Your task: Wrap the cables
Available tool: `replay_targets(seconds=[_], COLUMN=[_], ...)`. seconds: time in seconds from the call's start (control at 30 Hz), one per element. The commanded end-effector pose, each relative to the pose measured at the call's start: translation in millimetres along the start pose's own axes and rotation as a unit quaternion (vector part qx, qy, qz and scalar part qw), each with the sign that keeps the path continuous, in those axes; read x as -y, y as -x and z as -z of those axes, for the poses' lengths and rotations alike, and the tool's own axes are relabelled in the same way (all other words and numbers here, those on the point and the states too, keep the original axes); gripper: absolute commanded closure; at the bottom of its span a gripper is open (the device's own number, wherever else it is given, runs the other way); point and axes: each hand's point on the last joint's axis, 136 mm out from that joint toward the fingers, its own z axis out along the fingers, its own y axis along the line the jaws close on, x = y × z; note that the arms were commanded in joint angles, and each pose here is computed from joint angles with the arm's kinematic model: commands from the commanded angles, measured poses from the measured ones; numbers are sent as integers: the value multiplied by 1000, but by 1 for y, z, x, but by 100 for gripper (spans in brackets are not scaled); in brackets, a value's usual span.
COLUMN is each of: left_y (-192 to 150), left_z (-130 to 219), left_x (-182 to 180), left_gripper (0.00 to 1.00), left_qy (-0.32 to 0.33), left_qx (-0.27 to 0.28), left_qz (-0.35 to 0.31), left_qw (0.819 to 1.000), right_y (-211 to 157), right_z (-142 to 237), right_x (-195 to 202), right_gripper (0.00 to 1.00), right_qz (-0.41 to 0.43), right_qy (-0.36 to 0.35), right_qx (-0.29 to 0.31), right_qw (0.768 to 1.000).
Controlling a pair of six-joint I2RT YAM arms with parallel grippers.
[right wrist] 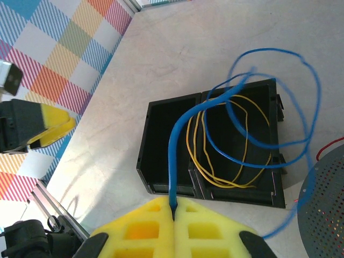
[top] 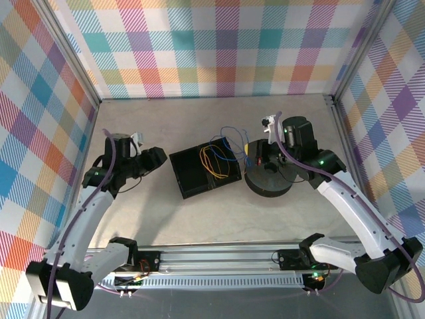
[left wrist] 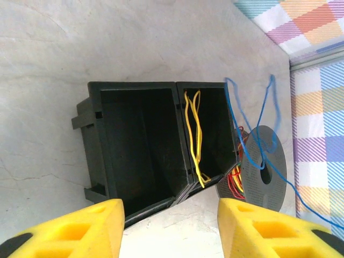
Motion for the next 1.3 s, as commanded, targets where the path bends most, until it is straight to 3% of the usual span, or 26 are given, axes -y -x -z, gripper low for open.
replay_targets(seconds=[0.0, 0.2, 0.3, 0.8, 1.13, 1.27], left_y=[5, 2, -5, -18, -52, -54], left_z=[22, 23, 7, -152, -208, -217], left_x=[10, 45, 62, 153, 149, 148], left_gripper=[48, 33, 32, 40, 44, 54], left_qy=[-6, -68, -84, -94, -66, -71], left_qx=[22, 10, -8, -117, -161, -158], left_qz=[-9, 11, 13, -7, -5, -2], left_qw=[1000, 998, 996, 989, 985, 985], right_y=[9, 5, 2, -14, -18, -20], right_z=[1, -5, -10, -21, -22, -22], right_x=[-7, -6, -6, 1, 4, 5], right_gripper=[100, 100, 100, 100, 100, 100], right_qz=[7, 1, -3, -10, -7, -6], right_qy=[11, 21, 27, 25, 21, 19], right_qx=[6, 0, -7, -29, -34, -34], right_qw=[1000, 1000, 1000, 999, 999, 999])
